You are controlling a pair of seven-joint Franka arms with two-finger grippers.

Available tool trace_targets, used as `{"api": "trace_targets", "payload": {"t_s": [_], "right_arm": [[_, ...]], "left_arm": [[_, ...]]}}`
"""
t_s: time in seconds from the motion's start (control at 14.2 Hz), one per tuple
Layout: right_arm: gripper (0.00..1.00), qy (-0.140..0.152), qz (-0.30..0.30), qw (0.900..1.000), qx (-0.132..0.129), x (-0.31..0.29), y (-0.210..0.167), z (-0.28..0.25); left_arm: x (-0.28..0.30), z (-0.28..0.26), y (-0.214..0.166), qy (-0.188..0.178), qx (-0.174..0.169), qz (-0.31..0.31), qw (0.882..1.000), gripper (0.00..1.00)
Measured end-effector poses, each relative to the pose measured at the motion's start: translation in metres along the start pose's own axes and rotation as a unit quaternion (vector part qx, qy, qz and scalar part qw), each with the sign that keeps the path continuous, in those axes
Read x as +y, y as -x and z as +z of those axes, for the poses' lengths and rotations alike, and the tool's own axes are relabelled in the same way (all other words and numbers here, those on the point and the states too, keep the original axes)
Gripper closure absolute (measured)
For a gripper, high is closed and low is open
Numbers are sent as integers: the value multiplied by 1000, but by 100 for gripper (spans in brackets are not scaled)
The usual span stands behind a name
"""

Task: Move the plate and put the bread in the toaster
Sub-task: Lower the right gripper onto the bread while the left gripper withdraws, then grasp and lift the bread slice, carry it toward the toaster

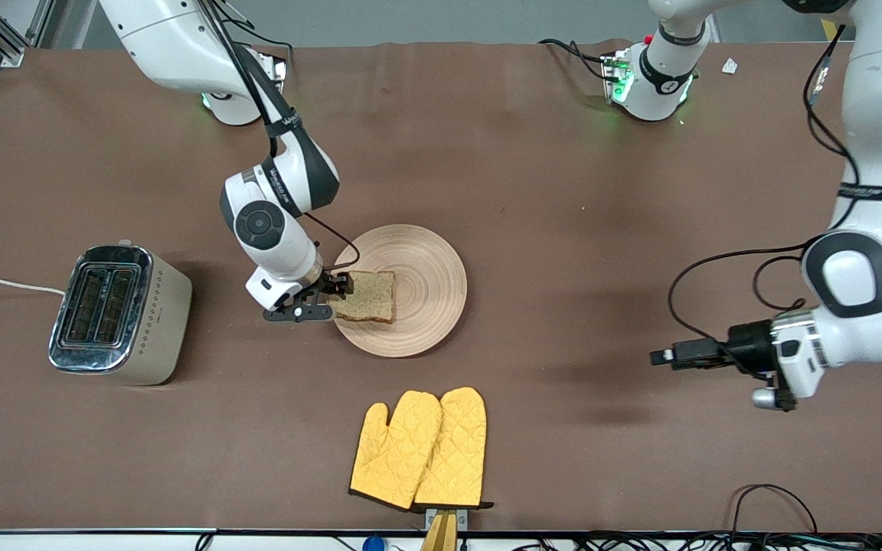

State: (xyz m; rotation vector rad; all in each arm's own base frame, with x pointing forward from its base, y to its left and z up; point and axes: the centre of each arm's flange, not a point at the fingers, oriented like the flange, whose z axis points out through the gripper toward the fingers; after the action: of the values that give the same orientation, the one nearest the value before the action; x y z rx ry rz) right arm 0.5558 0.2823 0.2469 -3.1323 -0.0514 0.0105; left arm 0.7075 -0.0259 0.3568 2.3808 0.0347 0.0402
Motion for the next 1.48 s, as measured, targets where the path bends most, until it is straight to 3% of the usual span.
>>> {"api": "trace_targets", "payload": {"t_s": [0.28, 0.49, 0.84, 0.91, 1.12, 1.48], "right_arm": [[32, -1, 0, 1000, 3, -1, 0, 4], [34, -1, 0, 1000, 3, -1, 0, 11], [43, -1, 0, 1000, 4, -1, 0, 12], [52, -1, 0, 1000, 4, -1, 0, 12], [56, -2, -1, 1000, 5, -2, 0, 12], [59, -2, -2, 1000, 7, -4, 0, 12]], "left_arm": [[39, -62, 15, -121, -3, -1, 993, 0], [83, -90, 37, -178, -14, -19, 984, 0], [145, -122, 72, -293, -20, 22, 956, 0], [158, -129, 81, -315, -18, 29, 948, 0], [184, -159, 110, -346, -9, 30, 938, 0], [182, -216, 151, -361, 0, -4, 933, 0]]}}
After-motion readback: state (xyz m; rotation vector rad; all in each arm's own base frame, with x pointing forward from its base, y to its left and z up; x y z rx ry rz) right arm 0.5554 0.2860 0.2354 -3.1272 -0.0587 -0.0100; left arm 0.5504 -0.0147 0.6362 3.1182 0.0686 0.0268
